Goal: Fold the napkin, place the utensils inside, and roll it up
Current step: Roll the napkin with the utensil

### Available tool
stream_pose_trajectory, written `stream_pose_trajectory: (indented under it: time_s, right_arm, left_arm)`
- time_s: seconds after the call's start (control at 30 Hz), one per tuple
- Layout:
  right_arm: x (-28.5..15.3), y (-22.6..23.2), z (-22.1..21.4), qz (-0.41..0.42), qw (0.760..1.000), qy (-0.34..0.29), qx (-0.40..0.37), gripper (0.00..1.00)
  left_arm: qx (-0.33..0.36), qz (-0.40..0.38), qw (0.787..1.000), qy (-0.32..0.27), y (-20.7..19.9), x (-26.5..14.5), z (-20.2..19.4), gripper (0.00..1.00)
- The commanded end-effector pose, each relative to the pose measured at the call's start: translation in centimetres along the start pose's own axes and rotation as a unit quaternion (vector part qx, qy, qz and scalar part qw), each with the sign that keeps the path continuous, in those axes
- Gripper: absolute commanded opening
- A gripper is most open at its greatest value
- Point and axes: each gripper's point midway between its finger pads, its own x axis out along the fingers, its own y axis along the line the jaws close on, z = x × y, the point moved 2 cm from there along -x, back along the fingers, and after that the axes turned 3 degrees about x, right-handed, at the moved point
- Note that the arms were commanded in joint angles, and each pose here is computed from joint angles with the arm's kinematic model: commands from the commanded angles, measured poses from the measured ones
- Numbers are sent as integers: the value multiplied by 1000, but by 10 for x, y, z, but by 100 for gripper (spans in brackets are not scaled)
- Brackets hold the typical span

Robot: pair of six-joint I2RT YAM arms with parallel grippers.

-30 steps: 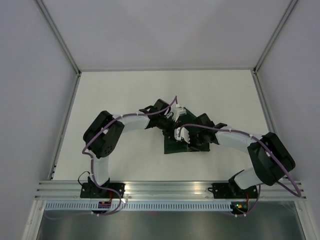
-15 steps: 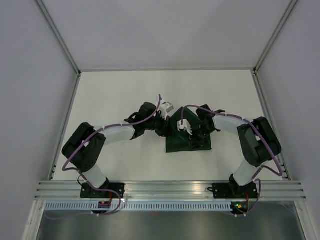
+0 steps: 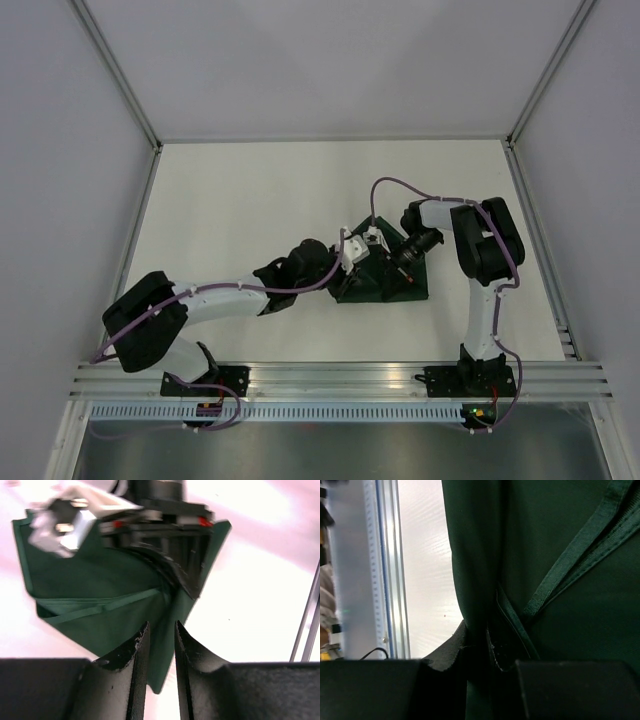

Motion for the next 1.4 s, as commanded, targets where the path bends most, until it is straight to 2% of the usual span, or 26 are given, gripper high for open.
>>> stream_pose_trajectory:
  time_s: [0.0, 0.27, 0.47, 0.7, 1.0, 1.2, 1.37]
  right_arm:
    - [-4, -9, -3, 25, 1000, -3, -16, 9]
    - [-8, -18, -7, 43, 999, -10, 18, 9]
    - [-9, -23, -8, 41, 999, -10, 29, 9]
    - [-8, -27, -11, 43, 998, -7, 39, 9]
    - [-8, -29, -13, 42, 998, -4, 47, 9]
    - [-8, -31, -14, 44, 998, -3, 52, 8]
    - [-6, -33, -16, 49, 997, -1, 58, 8]
  left_arm:
    - [110, 35, 993, 10, -2, 11, 6, 31]
    - [186, -9, 980, 63, -34, 40, -21, 34]
    - [229, -29, 970, 78, -53, 59, -33, 35]
    - [287, -2, 955, 79, -59, 75, -40, 46]
    - [338, 66, 936, 71, -45, 84, -43, 47]
    - [383, 90, 917, 56, -50, 84, -40, 48]
    - [394, 101, 912, 48, -49, 83, -40, 49]
